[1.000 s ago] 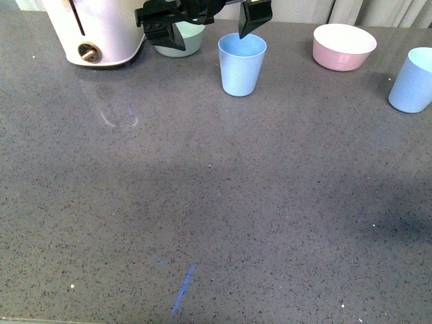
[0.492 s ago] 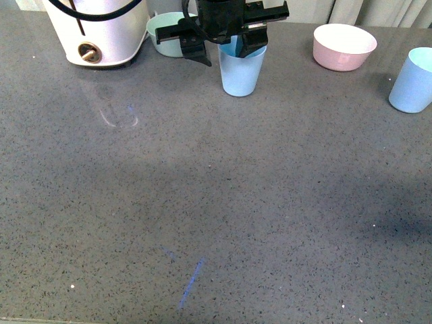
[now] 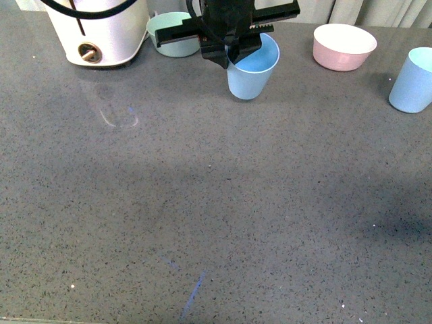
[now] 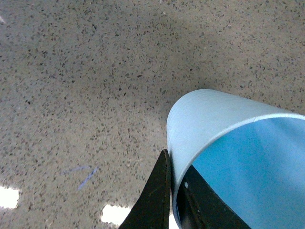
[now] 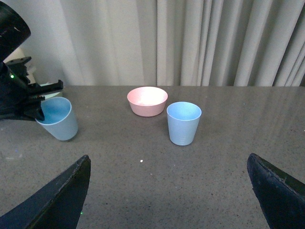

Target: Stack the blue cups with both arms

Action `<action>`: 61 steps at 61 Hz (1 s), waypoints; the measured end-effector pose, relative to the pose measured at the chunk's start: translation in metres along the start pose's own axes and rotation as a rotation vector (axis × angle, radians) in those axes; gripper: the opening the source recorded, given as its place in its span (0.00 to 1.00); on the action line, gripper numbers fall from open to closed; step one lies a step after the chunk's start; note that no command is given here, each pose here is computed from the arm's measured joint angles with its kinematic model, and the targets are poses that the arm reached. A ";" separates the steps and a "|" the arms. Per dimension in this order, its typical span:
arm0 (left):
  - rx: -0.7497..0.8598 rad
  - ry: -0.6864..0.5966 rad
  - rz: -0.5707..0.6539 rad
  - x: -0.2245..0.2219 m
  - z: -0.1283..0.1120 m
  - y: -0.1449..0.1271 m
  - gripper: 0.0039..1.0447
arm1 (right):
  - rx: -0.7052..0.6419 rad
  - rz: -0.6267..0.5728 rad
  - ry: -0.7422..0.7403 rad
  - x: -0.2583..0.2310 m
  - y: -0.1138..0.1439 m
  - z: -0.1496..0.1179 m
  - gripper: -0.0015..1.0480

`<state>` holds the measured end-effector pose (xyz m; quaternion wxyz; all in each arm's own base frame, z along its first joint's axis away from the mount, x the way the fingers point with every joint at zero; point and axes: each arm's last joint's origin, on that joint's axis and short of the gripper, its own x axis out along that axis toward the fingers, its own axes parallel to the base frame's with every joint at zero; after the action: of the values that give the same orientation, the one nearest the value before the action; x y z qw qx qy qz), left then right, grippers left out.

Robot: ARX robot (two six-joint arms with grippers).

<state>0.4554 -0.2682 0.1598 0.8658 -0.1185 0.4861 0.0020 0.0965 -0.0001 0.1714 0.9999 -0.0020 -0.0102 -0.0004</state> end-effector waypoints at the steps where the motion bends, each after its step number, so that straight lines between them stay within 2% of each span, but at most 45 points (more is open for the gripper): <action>1: -0.002 -0.001 -0.001 -0.002 0.000 0.000 0.02 | 0.000 0.000 0.000 0.000 0.000 0.000 0.91; 11: -0.001 -0.013 -0.020 -0.030 -0.013 -0.007 0.02 | 0.000 0.000 0.000 0.000 0.000 0.000 0.91; 20: 0.025 0.001 -0.042 -0.048 -0.035 -0.015 0.02 | 0.000 0.000 0.000 0.000 0.000 0.000 0.91; 34: 0.062 0.057 -0.021 -0.039 -0.064 -0.017 0.02 | 0.000 0.000 0.000 0.000 0.000 0.000 0.91; 61: 0.106 0.088 0.060 -0.020 -0.081 -0.023 0.02 | 0.000 0.000 0.000 0.000 0.000 0.000 0.91</action>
<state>0.3789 -0.3049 0.1410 0.8482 -0.0580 0.5264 -0.0032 0.0965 -0.0001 0.1714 0.9999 -0.0020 -0.0100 -0.0004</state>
